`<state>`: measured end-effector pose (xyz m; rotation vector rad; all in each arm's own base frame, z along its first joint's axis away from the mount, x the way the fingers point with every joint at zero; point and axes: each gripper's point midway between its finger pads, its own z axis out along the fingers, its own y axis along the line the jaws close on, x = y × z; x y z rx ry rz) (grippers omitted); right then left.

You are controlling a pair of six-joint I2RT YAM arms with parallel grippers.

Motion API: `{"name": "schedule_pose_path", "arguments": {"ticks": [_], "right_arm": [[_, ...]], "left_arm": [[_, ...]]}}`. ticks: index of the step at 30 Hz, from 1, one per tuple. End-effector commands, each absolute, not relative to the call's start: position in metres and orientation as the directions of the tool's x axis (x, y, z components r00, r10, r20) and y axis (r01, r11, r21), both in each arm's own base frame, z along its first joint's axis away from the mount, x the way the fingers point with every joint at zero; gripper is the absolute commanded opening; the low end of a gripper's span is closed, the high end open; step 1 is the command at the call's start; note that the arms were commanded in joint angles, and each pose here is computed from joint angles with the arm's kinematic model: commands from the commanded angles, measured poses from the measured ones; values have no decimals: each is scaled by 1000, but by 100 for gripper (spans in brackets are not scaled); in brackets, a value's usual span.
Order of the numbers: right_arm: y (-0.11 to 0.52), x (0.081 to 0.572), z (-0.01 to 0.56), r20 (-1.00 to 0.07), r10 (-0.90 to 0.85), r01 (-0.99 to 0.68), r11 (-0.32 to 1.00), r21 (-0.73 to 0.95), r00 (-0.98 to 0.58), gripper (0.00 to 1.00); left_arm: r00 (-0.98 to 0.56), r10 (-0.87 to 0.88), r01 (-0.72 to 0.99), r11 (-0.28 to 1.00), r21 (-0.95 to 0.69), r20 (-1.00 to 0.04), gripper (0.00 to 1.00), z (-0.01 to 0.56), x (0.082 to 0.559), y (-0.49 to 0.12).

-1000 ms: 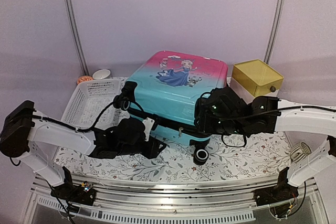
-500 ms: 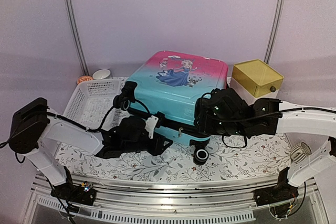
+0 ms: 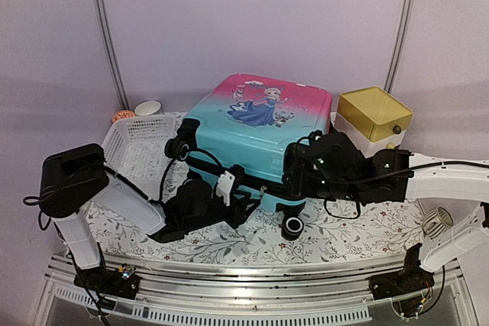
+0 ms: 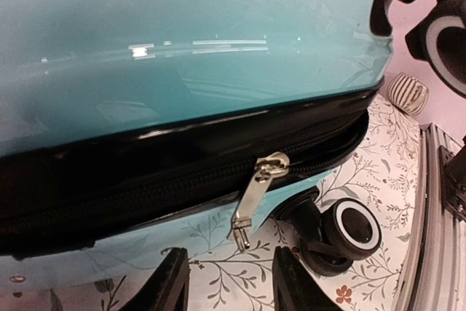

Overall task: Open, take out, and arrange the luggage
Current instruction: Unzip the zipper of the luggage.

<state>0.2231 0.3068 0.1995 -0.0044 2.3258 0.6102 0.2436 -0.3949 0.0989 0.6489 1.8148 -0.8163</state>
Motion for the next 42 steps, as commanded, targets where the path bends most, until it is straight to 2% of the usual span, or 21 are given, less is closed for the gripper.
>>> {"name": "schedule_pose_path", "arguments": {"ticks": [1,21,42], "right_arm": [[303,224,228,-672,236,-182,853,489,-702,31],[300,222,221,-669,235,-183,852,491,-705,31],[299,222,221,-668,238,-181,850,494,-705,31]], "left_arm": [[-288,12,762,609,-221,-958,41,115,246,-406],[-278,-11,783,576,-233,-960,39,111,249,-415],[-248,-13,800,560,-213,-969,26,108,256,-430]]}}
